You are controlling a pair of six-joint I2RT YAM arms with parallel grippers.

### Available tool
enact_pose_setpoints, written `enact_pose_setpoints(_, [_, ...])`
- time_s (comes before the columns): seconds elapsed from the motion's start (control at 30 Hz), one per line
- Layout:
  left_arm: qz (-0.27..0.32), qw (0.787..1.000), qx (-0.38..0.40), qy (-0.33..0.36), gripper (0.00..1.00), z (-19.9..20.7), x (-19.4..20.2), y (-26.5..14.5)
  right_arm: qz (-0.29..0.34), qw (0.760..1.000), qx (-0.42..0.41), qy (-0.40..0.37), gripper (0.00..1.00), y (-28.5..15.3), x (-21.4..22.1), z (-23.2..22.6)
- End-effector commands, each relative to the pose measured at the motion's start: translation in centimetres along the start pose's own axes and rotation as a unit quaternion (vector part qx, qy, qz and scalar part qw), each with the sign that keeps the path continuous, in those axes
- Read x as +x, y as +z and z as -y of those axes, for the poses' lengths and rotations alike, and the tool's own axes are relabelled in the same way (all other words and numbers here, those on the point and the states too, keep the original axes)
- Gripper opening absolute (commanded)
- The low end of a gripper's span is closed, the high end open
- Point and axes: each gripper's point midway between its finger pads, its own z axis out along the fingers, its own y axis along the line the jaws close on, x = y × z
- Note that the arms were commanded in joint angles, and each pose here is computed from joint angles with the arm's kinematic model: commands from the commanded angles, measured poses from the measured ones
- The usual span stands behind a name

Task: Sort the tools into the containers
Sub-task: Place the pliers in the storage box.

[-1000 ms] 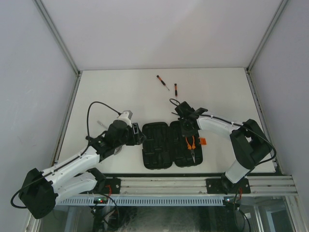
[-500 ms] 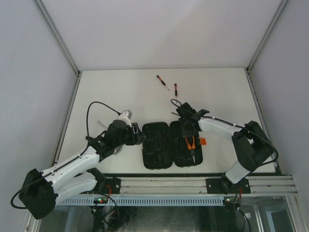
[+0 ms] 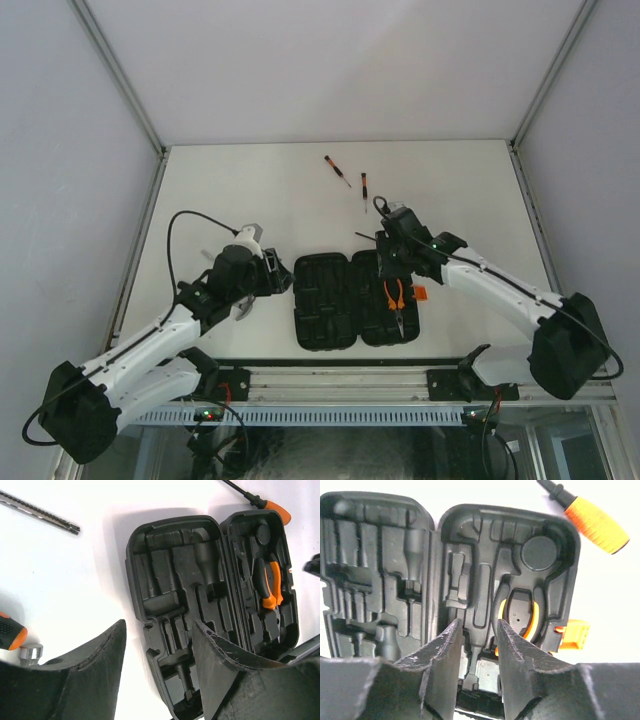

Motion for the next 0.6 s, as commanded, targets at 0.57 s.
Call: enact_pose_setpoints(0.57, [-0.033,0.999,-0.02,-0.004,0.59,-1.8,2.0,1.3,0.162,0.982,0.024,0.092,0.51,-3.8,-2.1,4.9])
